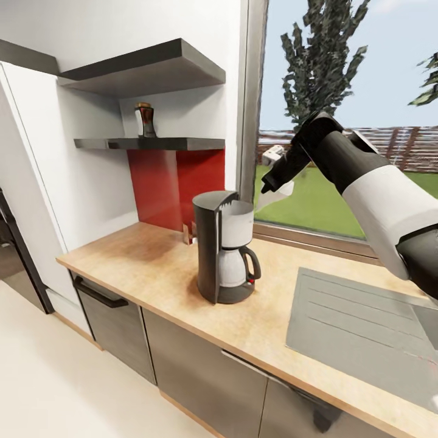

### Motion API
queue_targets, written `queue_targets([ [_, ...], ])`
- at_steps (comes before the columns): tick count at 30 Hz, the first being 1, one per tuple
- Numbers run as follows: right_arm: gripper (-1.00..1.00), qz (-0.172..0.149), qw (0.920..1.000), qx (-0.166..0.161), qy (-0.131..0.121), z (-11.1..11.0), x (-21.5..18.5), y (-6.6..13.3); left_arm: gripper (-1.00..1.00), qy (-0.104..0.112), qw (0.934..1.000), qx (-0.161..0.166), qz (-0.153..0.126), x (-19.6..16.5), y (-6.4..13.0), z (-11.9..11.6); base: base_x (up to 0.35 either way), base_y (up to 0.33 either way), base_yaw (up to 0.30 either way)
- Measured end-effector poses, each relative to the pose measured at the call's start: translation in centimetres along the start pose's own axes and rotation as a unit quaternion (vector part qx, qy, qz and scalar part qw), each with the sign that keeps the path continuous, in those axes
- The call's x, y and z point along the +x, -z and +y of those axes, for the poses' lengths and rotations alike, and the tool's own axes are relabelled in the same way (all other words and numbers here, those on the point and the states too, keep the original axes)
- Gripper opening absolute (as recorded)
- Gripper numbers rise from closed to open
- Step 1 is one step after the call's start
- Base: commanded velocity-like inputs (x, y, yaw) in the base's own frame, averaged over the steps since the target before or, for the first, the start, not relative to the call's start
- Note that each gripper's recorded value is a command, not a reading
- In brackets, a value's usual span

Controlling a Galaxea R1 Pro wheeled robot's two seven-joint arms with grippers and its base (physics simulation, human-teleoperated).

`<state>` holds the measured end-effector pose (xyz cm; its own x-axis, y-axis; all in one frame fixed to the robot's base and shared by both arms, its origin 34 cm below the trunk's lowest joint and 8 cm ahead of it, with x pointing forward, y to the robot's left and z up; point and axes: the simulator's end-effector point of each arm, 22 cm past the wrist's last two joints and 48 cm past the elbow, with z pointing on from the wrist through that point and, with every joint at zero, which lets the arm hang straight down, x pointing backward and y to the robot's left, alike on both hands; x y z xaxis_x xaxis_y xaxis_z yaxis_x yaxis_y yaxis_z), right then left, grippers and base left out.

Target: Set up a coffee station on the kitchen countertop: keep the coffee maker on the countertop, move the bottle of coffee from the kitchen shelf to the counter next to the coffee maker, place a paper coffee filter on top of the coffee maker, put the saucer next to the coffee maker with the coffee cup on the saucer, and place the electric kettle next to the coffee maker.

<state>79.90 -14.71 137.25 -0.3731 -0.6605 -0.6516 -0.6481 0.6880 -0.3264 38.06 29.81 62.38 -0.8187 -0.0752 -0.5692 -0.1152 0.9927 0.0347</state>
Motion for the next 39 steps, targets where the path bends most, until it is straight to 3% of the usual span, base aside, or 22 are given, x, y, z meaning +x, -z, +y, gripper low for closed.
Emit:
queue_targets([
  [3,-1.00,-0.008,0.9999,0.004,0.007,0.0,-0.7,0.6,1.00,0.000,1.0000,0.000,0.000,0.0,0.0,0.0,0.150,0.146,0.000],
  [8,-1.00,0.005,0.9999,0.014,0.008,0.2,-0.7,-0.3,1.00,0.003,1.0000,-0.002,-0.005,0.2,0.1,0.3,0.000,0.000,0.000],
  [16,-1.00,0.003,0.9998,0.001,0.021,2.5,-2.1,-1.1,1.00,0.003,1.0000,-0.002,-0.005,0.2,0.1,0.3,0.000,0.000,0.000],
  [25,-1.00,0.001,0.9998,0.002,0.021,2.3,-2.1,-0.9,1.00,0.004,1.0000,-0.002,-0.005,0.2,0.1,0.2,0.000,0.000,0.000],
  [32,-1.00,-0.009,0.9982,0.027,0.053,3.2,-4.3,-0.2,1.00,0.002,0.9999,-0.005,-0.014,-0.2,0.1,0.6,0.000,0.000,0.000],
  [39,-1.00,-0.013,0.9975,0.025,0.064,4.4,-5.2,-0.3,1.00,0.002,0.9999,-0.005,-0.015,-0.2,0.1,0.6,0.000,0.000,0.000],
])
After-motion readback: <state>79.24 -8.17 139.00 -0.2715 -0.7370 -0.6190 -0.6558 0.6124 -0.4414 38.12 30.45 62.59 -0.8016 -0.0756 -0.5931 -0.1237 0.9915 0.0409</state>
